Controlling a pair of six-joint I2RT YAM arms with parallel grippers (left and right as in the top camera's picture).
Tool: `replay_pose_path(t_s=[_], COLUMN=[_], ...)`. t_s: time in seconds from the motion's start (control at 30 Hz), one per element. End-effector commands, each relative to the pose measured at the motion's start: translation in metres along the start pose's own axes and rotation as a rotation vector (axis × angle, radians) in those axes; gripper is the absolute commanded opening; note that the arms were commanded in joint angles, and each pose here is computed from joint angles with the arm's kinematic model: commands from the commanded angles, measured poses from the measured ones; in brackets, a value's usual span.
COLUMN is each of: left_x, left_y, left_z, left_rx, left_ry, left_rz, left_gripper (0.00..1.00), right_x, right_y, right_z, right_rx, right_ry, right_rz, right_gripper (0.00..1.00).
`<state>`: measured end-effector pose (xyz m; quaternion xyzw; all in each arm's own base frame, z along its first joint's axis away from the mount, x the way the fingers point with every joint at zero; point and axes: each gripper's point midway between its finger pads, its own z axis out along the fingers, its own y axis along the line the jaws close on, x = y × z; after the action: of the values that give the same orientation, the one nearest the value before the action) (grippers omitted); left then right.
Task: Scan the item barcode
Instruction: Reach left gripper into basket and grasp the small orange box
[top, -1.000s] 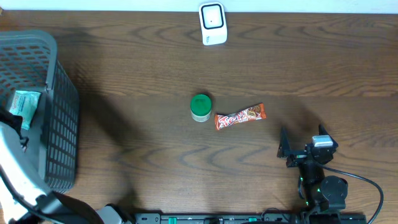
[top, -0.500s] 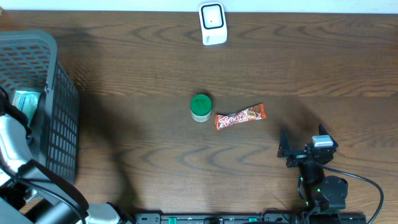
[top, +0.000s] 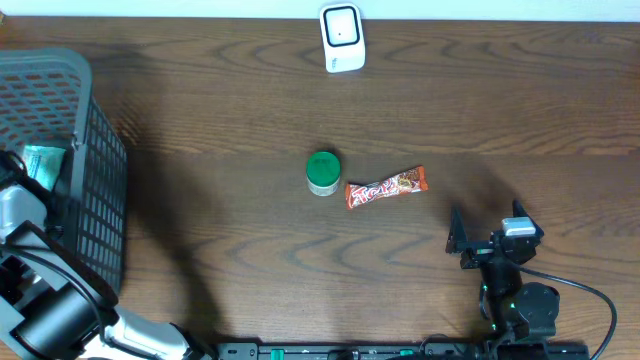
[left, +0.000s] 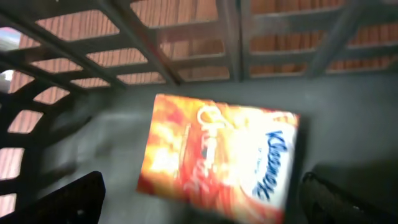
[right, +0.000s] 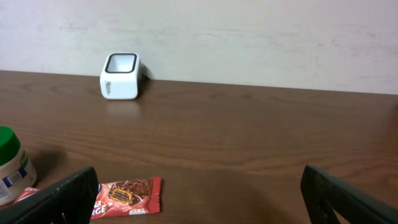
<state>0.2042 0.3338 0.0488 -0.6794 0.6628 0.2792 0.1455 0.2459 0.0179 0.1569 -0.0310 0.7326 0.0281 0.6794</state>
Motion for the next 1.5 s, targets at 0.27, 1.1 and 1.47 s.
replay_pose_path(t_s=[0.27, 1.1, 1.47], left_x=[0.027, -0.029, -0.023], left_y=[-0.001, -0.004, -0.025], left_z=[0.036, -0.057, -0.317], left_rx=[0.011, 0.266, 1.297], left_ry=[0.025, -0.082, -0.07], left_rz=[0.009, -0.04, 0.006], left_gripper=[0.98, 0.64, 0.64], right_x=[0.0, 0.0, 0.0], right_y=[0.003, 0.003, 0.003], right_z=[0.0, 0.0, 0.0], right_rx=[-0.013, -0.013, -0.013], right_ry=[0.0, 0.0, 0.0], right_rz=[0.013, 0.013, 0.013], right_gripper=[0.99, 0.99, 0.99])
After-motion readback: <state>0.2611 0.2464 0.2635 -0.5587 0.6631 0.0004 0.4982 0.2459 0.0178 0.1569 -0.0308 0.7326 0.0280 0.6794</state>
